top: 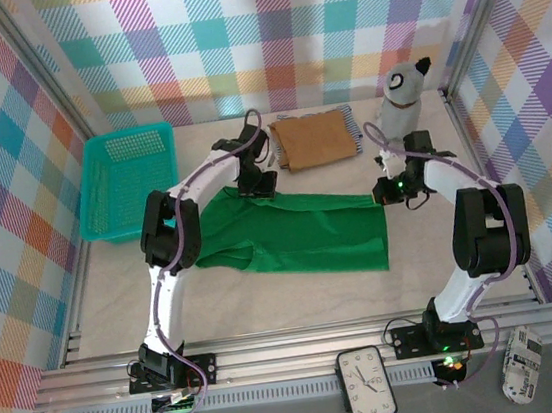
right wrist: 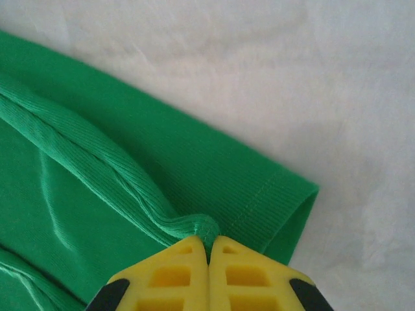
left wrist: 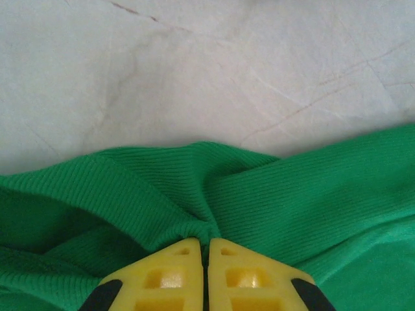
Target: Fold and stack the tank tops
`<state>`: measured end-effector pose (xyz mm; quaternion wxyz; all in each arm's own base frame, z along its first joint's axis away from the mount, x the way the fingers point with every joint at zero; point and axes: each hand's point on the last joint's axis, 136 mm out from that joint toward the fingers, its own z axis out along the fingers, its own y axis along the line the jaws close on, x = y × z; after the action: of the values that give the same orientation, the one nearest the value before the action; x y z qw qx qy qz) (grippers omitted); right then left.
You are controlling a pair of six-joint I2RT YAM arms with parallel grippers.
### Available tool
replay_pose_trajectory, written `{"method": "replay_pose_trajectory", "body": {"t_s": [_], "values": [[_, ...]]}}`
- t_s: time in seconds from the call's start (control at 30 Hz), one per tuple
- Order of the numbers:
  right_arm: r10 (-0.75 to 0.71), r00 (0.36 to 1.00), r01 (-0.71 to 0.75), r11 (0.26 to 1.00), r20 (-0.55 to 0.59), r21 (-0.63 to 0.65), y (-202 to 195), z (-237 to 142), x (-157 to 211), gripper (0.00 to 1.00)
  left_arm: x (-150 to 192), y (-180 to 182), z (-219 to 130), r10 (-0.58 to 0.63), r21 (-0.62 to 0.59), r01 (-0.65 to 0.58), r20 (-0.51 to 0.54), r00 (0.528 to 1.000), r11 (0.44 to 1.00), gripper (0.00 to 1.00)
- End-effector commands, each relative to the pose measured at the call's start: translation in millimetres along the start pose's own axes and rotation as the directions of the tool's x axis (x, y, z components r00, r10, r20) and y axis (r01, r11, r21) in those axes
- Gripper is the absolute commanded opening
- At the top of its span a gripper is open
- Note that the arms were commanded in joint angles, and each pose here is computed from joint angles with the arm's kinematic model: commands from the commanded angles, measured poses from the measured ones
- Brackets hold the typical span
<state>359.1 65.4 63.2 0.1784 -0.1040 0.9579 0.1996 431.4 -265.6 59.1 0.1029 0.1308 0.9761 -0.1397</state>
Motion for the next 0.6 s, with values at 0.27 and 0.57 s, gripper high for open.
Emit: {"method": "replay_pose_trajectory", "body": {"t_s": [0.27,0.57], "values": [[-0.007,0.996,0.014,0.997,-0.093,0.082,-12.5,8.4,32.5,0.11,23.8,0.0,-9.1,0.015,-0.004,-0.015,0.027,1.0,1.0,0.13],[-0.022,0.98,0.052,0.988,-0.199,0.145,-8.6,4.4,58.6,0.21,46.0,0.0,-22.7,0.072,0.003,-0.072,-0.027,0.997,0.997,0.26]]}}
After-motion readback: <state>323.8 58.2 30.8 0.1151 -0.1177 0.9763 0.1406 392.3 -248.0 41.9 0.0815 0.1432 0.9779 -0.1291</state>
